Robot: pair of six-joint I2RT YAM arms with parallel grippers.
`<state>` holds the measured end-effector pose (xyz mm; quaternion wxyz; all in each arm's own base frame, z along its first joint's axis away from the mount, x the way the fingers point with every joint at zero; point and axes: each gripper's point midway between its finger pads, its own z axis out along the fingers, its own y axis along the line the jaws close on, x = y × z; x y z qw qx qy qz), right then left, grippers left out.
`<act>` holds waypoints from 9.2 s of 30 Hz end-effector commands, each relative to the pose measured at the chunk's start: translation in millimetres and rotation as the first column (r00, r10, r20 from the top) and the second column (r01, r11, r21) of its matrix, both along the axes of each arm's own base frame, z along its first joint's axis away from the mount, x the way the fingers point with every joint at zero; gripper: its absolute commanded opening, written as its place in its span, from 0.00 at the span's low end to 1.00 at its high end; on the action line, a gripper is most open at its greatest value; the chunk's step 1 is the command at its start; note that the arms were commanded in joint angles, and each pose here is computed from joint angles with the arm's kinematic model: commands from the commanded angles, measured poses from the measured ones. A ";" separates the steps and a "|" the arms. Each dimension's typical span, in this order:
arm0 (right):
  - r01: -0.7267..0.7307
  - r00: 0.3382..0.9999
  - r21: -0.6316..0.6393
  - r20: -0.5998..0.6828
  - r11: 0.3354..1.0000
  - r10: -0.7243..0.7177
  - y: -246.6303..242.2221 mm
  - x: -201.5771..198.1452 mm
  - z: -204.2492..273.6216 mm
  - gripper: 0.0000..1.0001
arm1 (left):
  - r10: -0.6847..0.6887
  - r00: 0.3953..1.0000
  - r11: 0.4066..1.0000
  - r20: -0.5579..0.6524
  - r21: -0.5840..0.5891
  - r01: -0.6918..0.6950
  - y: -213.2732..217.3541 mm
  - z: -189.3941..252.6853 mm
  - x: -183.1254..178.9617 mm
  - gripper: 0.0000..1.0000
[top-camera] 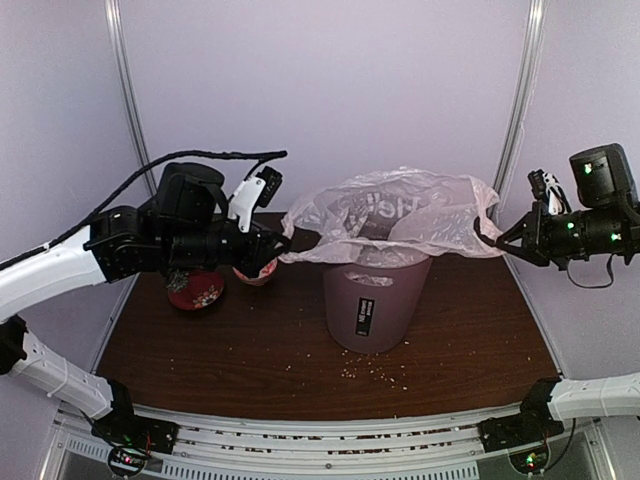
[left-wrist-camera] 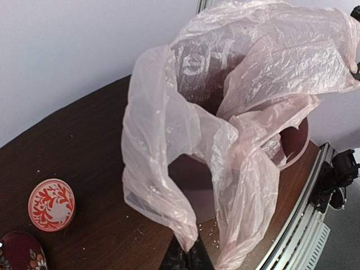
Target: Put the trash bags into the trash bin
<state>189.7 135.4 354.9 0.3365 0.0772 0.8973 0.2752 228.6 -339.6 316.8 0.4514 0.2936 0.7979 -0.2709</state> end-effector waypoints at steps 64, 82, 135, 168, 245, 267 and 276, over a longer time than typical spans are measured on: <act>0.032 0.991 -0.036 -0.131 0.999 -0.037 -16.8 -9.0 -69.5 0.57 | 0.002 0.989 0.996 0.149 0.093 -0.016 45.4 -27.2 -1.5 0.82; -0.223 0.966 -0.149 0.096 0.963 0.238 29.2 41.7 -51.9 0.67 | 0.001 0.984 0.996 0.178 0.091 -0.017 -23.2 -19.4 64.8 0.67; -0.051 0.964 -0.324 0.230 0.945 0.132 35.3 110.9 -18.9 0.00 | 0.111 0.958 0.989 0.263 0.065 -0.132 -54.1 11.2 147.2 0.00; -0.331 0.939 0.063 0.116 0.942 0.323 94.3 145.5 -72.1 0.00 | -0.173 0.982 0.966 0.076 -0.179 0.184 -77.0 -1.6 107.0 0.00; -0.222 0.925 0.113 -0.289 0.968 0.246 49.7 47.7 -220.2 0.57 | -0.097 0.835 0.986 -0.542 -0.165 0.008 0.3 -180.6 33.1 0.61; -0.107 0.980 -0.039 -0.171 0.993 0.099 9.7 45.4 -156.8 0.47 | 0.005 0.906 0.997 -0.422 -0.065 -0.035 24.7 -169.6 42.1 0.56; -0.109 0.991 -0.025 -0.081 0.994 0.106 9.3 47.6 -113.1 0.52 | -0.004 0.926 0.996 -0.377 -0.087 -0.031 26.5 -148.1 43.1 0.56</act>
